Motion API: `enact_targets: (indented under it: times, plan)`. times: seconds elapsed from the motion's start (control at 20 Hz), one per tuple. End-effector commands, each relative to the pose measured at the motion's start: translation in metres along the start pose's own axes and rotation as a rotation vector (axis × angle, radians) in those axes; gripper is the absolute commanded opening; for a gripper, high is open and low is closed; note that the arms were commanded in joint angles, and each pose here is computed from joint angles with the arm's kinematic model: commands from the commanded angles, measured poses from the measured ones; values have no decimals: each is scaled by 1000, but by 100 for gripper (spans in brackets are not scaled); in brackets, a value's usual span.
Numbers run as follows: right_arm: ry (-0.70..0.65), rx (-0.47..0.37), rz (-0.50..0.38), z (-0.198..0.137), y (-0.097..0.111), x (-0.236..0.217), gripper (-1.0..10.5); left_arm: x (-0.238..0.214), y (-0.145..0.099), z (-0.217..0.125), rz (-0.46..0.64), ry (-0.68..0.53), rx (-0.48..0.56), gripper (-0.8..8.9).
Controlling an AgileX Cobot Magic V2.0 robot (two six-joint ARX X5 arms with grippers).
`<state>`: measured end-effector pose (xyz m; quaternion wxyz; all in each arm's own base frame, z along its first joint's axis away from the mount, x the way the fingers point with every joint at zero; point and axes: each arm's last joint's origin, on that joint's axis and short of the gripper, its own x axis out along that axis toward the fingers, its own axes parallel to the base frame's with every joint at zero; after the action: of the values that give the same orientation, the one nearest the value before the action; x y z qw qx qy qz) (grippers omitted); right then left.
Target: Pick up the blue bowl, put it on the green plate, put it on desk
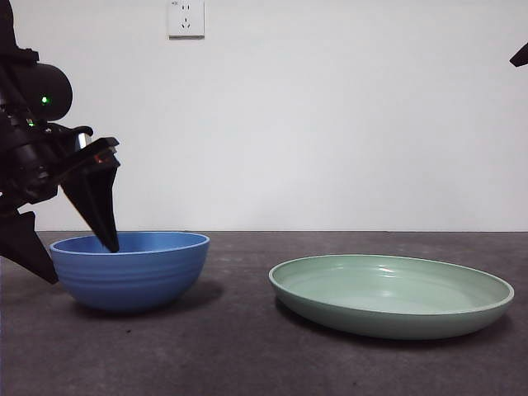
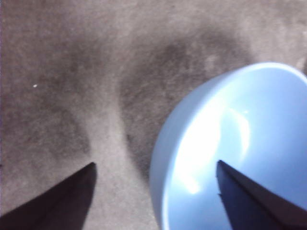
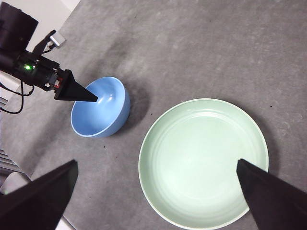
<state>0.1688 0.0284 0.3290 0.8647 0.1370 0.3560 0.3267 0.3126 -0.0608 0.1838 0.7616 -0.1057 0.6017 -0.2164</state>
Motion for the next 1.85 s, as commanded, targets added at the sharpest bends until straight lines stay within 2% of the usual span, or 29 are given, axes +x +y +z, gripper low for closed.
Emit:
enact_targets:
  times: [0.05, 0.2, 0.5, 0.65, 0.75, 0.85, 0.95, 1.3, 1.55, 1.85]
  plan:
    - [-11, -3, 6, 4, 2, -1, 639, 2, 0, 5, 2, -3, -1, 259]
    - [-11, -5, 4, 4, 2, -1, 639, 2, 0, 5, 2, -5, 1, 35]
    - [-10, -2, -13, 3, 2, -3, 637, 0, -1, 7, 2, -2, -8, 18]
    - [16, 5, -141, -2, 5, -11, 637, -9, -7, 14, 3, 6, -16, 18]
    - [24, -9, -185, -6, 10, -19, 637, -18, -16, 22, 10, -1, -23, 18]
    - [15, -28, -183, -11, 16, -26, 637, -28, -32, 30, 49, -12, -43, 18]
    - [19, -32, -184, -19, 22, -35, 637, -35, -52, 38, 67, -30, -15, 18]
    - [-53, -82, -181, -40, 42, -61, 637, -29, -139, 46, -24, -80, 139, 18]
    - [-74, -96, -179, -46, 47, -68, 637, 1, -191, 55, -25, -41, 240, 18]
    - [-76, -104, -174, -47, 48, -69, 637, 58, -231, 61, -14, 78, 322, 18]
